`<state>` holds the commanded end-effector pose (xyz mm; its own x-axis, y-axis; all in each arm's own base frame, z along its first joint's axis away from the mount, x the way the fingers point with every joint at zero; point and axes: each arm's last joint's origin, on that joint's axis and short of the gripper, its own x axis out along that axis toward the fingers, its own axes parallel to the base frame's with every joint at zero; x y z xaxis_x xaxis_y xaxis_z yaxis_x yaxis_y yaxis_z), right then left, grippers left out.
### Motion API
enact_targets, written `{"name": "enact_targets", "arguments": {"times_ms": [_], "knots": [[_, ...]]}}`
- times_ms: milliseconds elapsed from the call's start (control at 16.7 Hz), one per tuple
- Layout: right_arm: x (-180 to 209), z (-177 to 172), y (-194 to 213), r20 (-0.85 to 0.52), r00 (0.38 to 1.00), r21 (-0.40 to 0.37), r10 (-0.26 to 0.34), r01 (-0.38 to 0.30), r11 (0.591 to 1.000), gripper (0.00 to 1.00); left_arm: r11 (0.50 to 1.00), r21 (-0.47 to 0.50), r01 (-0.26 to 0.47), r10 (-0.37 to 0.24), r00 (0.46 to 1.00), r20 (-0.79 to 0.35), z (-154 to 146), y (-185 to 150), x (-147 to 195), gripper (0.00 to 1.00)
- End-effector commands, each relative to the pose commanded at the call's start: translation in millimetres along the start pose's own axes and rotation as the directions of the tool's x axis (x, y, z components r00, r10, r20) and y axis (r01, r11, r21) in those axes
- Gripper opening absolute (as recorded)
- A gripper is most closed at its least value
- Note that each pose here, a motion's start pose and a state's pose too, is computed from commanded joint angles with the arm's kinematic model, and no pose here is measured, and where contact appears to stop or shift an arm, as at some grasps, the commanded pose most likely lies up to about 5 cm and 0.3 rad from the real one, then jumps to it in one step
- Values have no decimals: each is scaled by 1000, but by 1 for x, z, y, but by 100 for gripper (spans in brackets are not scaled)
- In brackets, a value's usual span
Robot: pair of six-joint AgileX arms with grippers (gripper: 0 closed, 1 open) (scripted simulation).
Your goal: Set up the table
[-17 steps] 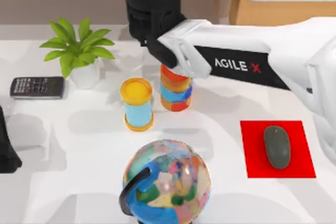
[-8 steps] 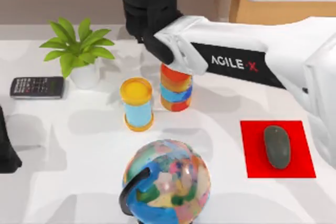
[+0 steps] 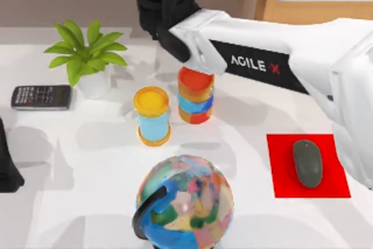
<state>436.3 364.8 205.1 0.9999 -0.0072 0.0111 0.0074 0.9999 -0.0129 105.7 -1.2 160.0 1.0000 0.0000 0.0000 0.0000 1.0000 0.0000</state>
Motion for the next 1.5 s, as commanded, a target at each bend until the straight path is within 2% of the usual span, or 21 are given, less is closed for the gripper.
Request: {"name": "enact_targets", "arguments": {"times_ms": [60,840,1500], "knots": [[0,0,0,0,1000,0,0,0,1000,100,1000,0,0,0,1000,0,0,0,0,100],[0,0,0,0,1000,0,0,0,1000,2,1000,0,0,0,1000,0,0,0,0,100],[-4,2,2,-1,1000,1,4,-4,1000,0,1000,0,0,0,1000,0,0,0,0,100]]}}
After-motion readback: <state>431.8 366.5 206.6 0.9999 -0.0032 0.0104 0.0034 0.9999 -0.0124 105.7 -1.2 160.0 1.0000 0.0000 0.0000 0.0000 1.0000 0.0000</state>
